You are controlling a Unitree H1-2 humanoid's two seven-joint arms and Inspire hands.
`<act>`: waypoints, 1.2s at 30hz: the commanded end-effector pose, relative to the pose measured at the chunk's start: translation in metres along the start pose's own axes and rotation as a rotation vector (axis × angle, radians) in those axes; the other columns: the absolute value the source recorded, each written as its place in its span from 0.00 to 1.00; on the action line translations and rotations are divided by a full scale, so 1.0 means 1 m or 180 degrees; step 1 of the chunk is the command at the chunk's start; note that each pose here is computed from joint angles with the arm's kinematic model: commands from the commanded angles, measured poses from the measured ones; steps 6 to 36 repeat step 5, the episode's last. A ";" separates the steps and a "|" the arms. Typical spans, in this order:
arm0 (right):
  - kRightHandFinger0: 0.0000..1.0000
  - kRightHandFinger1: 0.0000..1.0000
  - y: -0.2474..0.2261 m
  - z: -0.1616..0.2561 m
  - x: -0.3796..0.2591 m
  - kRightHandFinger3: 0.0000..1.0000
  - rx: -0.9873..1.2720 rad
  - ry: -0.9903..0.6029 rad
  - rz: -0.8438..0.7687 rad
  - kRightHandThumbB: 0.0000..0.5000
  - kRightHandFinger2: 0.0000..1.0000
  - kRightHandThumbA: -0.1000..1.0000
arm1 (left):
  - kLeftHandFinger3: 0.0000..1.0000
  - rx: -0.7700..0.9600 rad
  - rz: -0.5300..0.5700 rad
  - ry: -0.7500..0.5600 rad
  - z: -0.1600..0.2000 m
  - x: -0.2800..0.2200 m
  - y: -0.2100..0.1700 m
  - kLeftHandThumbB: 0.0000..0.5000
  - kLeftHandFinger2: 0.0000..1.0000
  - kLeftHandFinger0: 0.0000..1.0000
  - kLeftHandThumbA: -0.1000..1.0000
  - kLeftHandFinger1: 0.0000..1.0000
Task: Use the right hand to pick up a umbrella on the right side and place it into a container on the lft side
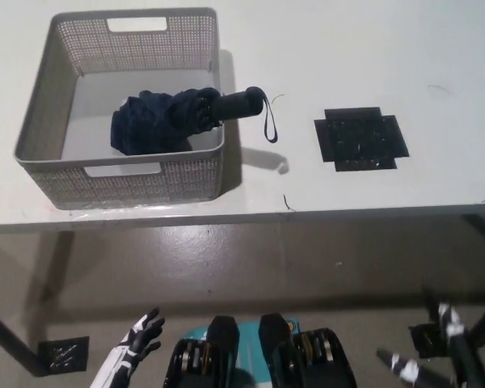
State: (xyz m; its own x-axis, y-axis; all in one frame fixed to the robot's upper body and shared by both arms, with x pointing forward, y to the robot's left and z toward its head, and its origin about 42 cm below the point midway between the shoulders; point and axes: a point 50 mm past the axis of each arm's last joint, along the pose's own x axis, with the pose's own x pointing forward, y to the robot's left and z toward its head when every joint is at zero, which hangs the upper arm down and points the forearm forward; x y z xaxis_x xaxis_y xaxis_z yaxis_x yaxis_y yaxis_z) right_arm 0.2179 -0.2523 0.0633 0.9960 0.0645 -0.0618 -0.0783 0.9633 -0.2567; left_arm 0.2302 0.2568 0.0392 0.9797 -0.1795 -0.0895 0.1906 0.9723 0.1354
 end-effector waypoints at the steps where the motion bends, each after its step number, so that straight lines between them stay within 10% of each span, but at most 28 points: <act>1: 1.00 1.00 0.016 0.007 -0.002 1.00 0.0646 -0.0631 0.0014 0.68 1.00 1.00 | 1.00 0.0038 0.0121 -0.0233 0.004 -0.008 0.012 0.43 1.00 1.00 1.00 1.00; 36: 1.00 1.00 0.020 -0.005 -0.001 1.00 0.0700 -0.0560 -0.0011 0.65 1.00 1.00 | 1.00 0.0041 0.0140 -0.0246 0.004 -0.005 0.015 0.44 1.00 1.00 1.00 1.00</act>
